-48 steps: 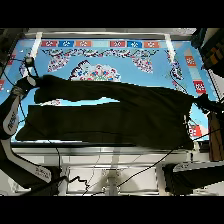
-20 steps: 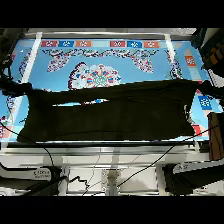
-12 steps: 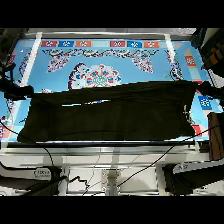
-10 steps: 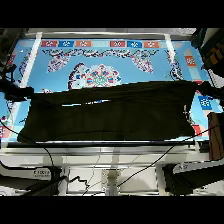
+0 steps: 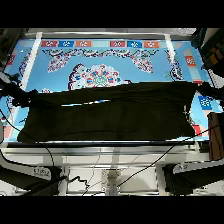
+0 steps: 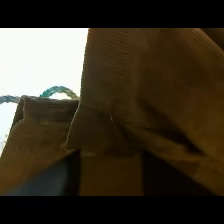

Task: Fold the clothes and pants, and hang the long-sleeved shirts on hangers.

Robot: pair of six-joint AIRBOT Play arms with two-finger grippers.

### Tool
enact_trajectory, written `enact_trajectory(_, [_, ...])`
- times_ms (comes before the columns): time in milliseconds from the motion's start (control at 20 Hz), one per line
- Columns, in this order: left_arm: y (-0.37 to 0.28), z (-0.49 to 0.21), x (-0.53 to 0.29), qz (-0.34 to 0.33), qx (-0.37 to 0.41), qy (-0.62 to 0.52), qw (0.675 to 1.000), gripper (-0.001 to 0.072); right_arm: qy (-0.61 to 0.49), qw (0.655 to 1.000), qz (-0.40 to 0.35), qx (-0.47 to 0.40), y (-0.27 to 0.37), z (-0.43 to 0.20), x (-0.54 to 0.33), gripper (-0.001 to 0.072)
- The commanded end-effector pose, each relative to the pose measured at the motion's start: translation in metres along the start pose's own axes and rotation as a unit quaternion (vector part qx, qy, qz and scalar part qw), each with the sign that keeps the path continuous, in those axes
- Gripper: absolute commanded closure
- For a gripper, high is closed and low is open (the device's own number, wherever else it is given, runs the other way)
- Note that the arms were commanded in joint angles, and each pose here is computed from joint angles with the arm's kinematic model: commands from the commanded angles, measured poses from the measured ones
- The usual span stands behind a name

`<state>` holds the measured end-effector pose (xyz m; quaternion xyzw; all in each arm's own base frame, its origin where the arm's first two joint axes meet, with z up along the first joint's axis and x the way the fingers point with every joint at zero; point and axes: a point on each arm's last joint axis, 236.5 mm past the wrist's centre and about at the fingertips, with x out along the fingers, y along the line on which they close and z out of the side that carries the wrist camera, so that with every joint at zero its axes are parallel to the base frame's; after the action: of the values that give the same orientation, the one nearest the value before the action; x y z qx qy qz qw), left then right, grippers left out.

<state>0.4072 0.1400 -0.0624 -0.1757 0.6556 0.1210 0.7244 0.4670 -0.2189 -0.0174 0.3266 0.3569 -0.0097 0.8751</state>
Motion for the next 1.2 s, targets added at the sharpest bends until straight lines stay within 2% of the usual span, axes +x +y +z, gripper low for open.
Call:
enact_trajectory(0, [0.0,0.01,0.007,-0.001,-0.047,-0.016,0.999,0.054,0.008,1.0,-0.007,-0.008,-0.003,-0.004,0.0,0.0685])
enact_trajectory(50, [0.0,0.013,0.006,-0.001,-0.047,-0.021,0.999,0.0631,0.007,1.0,-0.007,-0.008,-0.003,-0.004,0.0,0.0685])
enact_trajectory(100, [0.0,0.015,0.005,-0.001,-0.047,-0.026,0.999,0.0693,0.007,1.0,-0.007,-0.008,-0.003,-0.004,0.0,0.0685])
enact_trajectory(300, [-0.002,0.035,-0.014,-0.005,-0.044,-0.062,0.997,0.0694,0.007,1.0,-0.007,-0.008,-0.003,-0.003,0.0,0.0685])
enact_trajectory(650, [-0.022,0.111,-0.118,-0.028,-0.005,-0.241,0.97,0.0696,0.006,1.0,-0.006,-0.003,-0.003,-0.003,0.0,0.0685])
enact_trajectory(750, [-0.032,0.116,-0.132,-0.043,0.002,-0.256,0.966,0.0685,0.006,1.0,-0.006,0.0,-0.003,-0.003,0.0,0.0685])
enact_trajectory(800, [-0.032,0.108,-0.127,-0.043,0.001,-0.235,0.971,0.0463,0.006,1.0,-0.006,0.001,-0.003,-0.003,0.0,0.0685])
enact_trajectory(850, [-0.031,0.093,-0.118,-0.041,0.001,-0.2,0.979,0.0139,0.007,1.0,-0.006,0.001,-0.003,-0.003,0.0,0.0685])
enact_trajectory(900, [-0.03,0.077,-0.107,-0.039,0.002,-0.16,0.986,0.0043,0.007,1.0,-0.006,0.001,-0.003,-0.003,0.0,0.0685])
enact_trajectory(1050, [-0.013,0.036,-0.075,-0.007,-0.02,-0.049,0.999,0.0042,0.007,1.0,-0.007,0.0,-0.003,-0.003,0.0,0.0685])
enact_trajectory(1150, [0.0,0.031,-0.056,0.017,-0.055,-0.02,0.998,0.0042,0.007,1.0,-0.007,0.0,-0.003,-0.003,0.0,0.0685])
